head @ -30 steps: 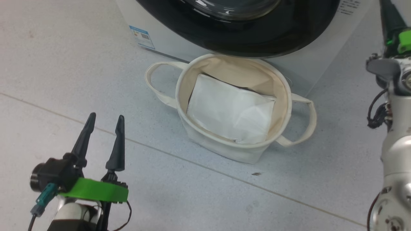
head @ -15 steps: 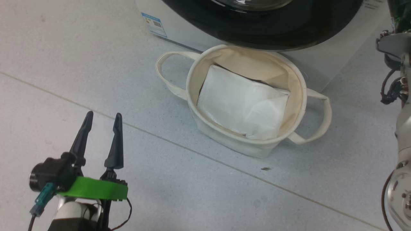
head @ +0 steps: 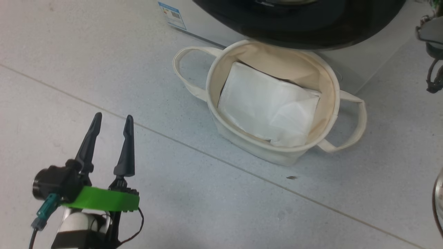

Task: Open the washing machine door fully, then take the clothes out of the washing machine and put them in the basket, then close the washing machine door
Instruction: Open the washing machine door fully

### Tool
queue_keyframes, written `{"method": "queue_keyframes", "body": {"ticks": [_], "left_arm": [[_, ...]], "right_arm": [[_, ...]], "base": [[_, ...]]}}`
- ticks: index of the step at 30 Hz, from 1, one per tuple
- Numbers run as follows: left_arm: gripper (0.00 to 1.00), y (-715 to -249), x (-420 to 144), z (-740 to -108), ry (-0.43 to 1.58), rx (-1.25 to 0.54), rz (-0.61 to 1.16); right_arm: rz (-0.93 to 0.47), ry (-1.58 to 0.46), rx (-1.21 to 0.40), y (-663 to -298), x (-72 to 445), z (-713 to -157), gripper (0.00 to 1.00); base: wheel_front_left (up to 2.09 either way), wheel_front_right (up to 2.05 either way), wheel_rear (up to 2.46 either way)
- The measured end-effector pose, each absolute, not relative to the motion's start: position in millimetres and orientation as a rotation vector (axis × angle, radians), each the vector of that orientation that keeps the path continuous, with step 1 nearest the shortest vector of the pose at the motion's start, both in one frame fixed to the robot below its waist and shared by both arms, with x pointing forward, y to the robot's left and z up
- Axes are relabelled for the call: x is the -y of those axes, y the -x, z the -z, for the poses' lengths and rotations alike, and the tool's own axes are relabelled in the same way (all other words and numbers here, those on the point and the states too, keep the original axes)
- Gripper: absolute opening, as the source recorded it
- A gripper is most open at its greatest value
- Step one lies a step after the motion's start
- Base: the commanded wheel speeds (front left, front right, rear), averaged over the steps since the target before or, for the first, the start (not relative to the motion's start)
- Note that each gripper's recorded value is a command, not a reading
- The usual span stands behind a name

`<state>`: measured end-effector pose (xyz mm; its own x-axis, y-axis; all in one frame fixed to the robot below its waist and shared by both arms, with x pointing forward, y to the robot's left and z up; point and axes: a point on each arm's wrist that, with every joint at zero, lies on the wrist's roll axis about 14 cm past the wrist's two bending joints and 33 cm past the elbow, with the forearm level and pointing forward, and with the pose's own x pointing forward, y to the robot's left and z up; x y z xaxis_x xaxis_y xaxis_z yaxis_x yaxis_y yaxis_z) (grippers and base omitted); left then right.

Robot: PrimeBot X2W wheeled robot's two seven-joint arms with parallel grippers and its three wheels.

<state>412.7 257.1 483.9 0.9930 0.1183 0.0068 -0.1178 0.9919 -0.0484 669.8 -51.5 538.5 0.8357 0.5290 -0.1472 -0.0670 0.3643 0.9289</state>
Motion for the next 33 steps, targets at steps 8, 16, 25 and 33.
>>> {"method": "queue_keyframes", "body": {"ticks": [8,16,25,33], "left_arm": [[1.0,-410.9,-252.6,-494.2,0.062,0.041,-0.106],[1.0,-380.3,-267.0,-484.4,0.097,0.013,-0.172],[1.0,-353.2,-277.3,-496.1,0.1,0.042,-0.208],[1.0,-315.6,-281.2,-503.0,0.098,0.064,-0.242]], "right_arm": [[-0.536,-1.008,-0.587,-637.3,27.0,-554.9,0.0],[-0.643,-0.762,-0.715,-567.6,-5.5,-530.9,0.0],[-0.764,-0.741,-0.696,-512.0,-39.4,-539.7,0.0],[-0.951,-0.766,-0.825,-438.0,-115.4,-529.4,0.0]], "base": [[0.0,0.0,0.0],[0.0,0.0,0.0],[0.0,0.0,0.0],[0.0,0.0,0.0]]}}
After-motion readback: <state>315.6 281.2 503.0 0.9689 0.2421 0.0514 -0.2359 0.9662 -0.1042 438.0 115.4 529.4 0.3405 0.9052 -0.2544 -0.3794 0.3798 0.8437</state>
